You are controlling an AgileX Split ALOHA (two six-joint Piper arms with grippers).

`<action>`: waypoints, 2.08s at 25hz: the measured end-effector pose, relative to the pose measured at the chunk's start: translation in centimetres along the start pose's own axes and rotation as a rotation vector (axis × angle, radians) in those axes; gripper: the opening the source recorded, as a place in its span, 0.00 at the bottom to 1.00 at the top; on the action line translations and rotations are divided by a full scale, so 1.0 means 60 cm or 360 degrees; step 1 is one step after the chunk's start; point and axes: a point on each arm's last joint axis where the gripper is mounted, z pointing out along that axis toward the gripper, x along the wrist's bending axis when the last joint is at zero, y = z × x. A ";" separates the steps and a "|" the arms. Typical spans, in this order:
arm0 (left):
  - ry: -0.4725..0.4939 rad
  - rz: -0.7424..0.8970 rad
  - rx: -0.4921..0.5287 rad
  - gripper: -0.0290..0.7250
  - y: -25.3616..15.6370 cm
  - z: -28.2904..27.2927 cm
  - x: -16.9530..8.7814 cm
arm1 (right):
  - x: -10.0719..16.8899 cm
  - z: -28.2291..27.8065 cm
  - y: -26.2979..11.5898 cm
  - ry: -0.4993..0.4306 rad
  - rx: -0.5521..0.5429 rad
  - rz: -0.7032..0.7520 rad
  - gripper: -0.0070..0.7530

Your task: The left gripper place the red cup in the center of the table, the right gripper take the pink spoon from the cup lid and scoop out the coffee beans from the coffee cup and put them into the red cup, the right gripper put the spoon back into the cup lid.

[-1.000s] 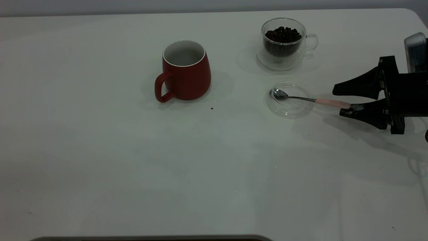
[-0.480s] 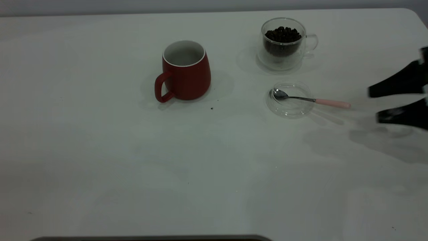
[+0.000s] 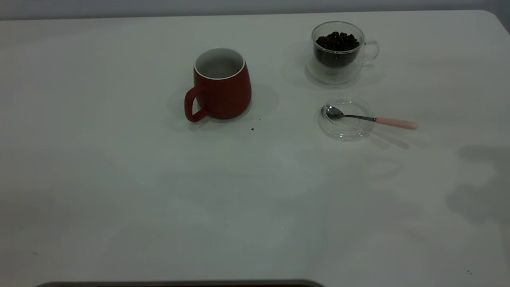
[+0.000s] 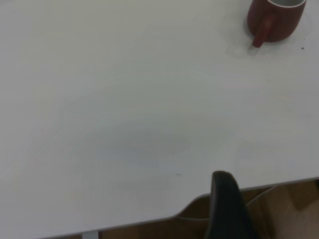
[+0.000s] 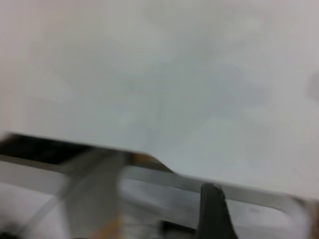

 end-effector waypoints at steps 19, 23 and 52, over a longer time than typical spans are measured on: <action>0.0000 -0.0001 0.0000 0.69 0.000 0.000 0.000 | 0.084 -0.168 -0.262 -0.0589 -0.0585 -0.0430 0.75; 0.0000 -0.0001 0.0000 0.69 0.000 0.000 0.000 | 0.084 -0.160 -0.296 -0.0596 -0.0682 -0.0539 0.75; 0.0000 0.0001 0.0000 0.69 0.000 0.000 0.000 | 0.069 -0.155 -0.395 -0.0538 -0.1215 -0.0733 0.75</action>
